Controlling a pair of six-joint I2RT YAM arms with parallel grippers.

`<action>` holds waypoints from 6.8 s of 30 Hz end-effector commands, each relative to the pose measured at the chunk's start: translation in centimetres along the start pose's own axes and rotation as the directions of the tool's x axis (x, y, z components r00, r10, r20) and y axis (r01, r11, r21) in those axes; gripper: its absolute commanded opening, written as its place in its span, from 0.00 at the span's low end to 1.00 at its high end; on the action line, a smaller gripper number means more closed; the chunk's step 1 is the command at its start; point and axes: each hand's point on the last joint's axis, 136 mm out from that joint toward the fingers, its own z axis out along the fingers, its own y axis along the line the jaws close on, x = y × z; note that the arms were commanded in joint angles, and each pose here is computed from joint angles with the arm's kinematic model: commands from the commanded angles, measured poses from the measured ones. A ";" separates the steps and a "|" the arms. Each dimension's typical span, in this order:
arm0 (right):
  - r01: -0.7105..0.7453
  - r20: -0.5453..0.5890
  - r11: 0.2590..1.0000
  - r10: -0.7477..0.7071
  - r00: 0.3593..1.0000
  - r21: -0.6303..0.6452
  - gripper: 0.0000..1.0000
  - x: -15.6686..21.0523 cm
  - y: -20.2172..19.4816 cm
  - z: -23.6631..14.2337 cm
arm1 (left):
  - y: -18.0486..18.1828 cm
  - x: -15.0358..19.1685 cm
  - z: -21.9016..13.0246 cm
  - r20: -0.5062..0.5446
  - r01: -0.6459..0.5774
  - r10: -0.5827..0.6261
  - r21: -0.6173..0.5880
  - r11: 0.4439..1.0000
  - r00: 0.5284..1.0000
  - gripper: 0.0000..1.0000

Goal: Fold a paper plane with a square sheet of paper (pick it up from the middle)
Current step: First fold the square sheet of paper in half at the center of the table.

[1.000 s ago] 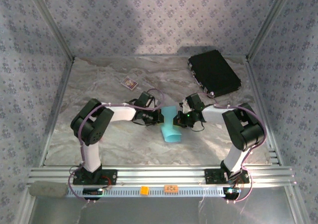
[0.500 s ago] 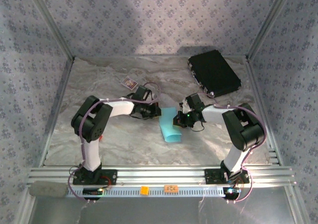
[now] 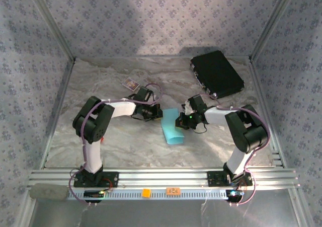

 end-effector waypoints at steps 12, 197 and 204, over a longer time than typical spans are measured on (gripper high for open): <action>-0.114 -0.068 0.970 0.131 0.989 0.217 0.00 3.7 -6.1 0.8 | -1.5 2.9 0.2 -0.075 0.011 -0.005 0.088 0.996 0.997 0.03; -0.152 0.001 0.960 0.156 0.988 0.234 0.00 4.1 -6.5 0.3 | 0.6 14.0 0.5 -0.219 -0.035 0.041 0.030 0.999 0.975 0.00; -0.155 0.000 0.959 0.160 0.987 0.237 0.00 4.1 -6.6 0.3 | 3.1 16.2 -0.6 -0.255 -0.107 0.091 -0.053 0.993 0.963 0.00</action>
